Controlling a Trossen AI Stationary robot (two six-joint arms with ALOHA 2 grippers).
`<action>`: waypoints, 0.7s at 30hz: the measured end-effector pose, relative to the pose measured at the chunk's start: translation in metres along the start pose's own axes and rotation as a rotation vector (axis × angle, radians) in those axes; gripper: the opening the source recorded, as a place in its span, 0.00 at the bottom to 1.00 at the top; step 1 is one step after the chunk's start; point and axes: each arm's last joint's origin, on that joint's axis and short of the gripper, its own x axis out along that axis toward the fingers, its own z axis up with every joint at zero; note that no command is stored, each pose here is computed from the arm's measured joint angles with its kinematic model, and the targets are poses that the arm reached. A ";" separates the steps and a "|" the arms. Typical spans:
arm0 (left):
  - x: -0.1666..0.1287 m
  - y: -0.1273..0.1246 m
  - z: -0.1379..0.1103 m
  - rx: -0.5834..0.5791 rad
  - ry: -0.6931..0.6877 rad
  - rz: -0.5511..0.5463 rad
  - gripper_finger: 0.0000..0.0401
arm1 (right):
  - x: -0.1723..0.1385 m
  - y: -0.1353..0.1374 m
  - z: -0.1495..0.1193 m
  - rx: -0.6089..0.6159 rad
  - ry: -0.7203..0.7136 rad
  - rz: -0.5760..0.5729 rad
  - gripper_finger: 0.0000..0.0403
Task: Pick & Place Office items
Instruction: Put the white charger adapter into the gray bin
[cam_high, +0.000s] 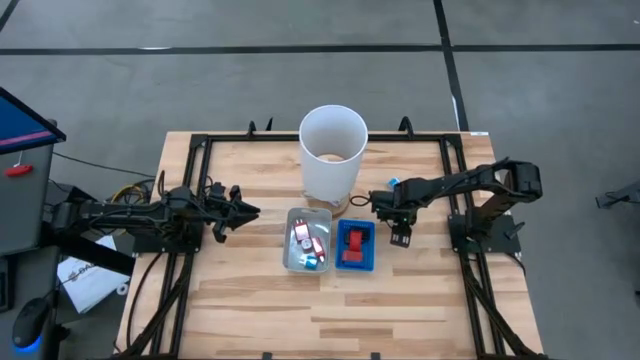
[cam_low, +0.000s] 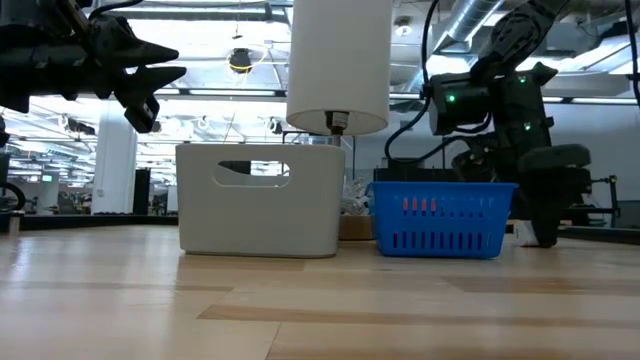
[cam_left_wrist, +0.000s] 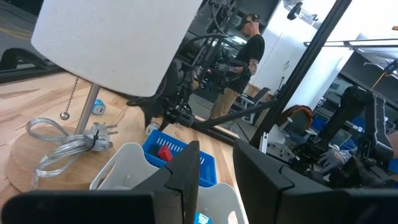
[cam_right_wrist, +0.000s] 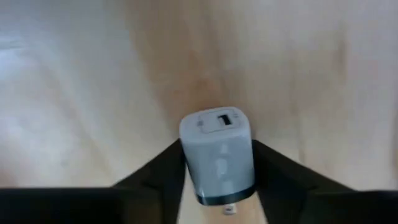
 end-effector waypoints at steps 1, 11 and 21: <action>0.000 0.000 0.000 0.000 0.002 0.001 0.23 | -0.001 0.001 0.000 -0.001 -0.004 0.016 0.34; 0.000 0.000 -0.001 -0.001 0.010 0.005 0.23 | -0.008 0.025 -0.009 0.046 0.042 0.243 0.30; 0.000 0.001 -0.001 -0.010 0.015 0.008 0.23 | -0.045 0.100 -0.036 0.045 -0.167 0.431 0.30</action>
